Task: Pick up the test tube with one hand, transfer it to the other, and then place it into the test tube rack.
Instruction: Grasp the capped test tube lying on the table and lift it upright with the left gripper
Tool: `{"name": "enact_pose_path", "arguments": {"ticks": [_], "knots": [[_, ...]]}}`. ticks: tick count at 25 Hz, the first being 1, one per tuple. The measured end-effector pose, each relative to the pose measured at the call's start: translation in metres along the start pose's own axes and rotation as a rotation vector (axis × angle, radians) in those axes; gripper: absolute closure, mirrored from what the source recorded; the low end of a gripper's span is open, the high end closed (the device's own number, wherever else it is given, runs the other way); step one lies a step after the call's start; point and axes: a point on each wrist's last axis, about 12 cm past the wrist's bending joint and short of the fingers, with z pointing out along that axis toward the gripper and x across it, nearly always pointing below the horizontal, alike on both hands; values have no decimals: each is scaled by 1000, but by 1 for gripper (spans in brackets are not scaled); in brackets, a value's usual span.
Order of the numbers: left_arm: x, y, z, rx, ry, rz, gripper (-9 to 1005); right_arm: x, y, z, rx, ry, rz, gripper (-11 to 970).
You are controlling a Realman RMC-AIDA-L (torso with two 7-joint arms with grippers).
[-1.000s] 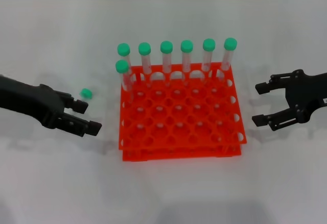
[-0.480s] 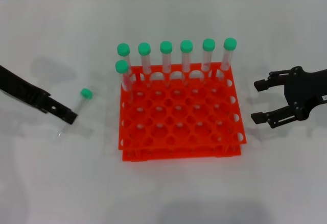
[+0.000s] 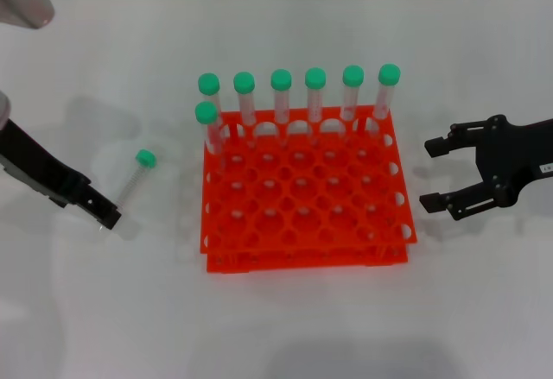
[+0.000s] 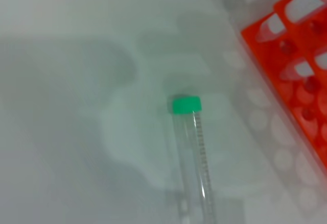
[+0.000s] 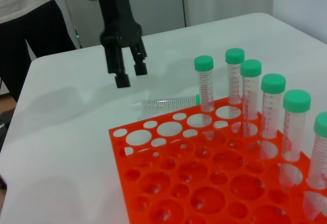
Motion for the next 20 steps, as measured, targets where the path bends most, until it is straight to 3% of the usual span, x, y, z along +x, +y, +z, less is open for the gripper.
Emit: {"name": "enact_pose_path", "arguments": {"ticks": [10, 17, 20], "knots": [[-3, -5, 31, -19, 28, -21, 122, 2, 2, 2, -3, 2, -2, 98], [-5, -5, 34, -31, 7, -42, 128, 4, 1, 3, 2, 17, -3, 99], [-6, -7, 35, -23, 2, -38, 183, 4, 1, 3, 4, 18, -2, 99]]}}
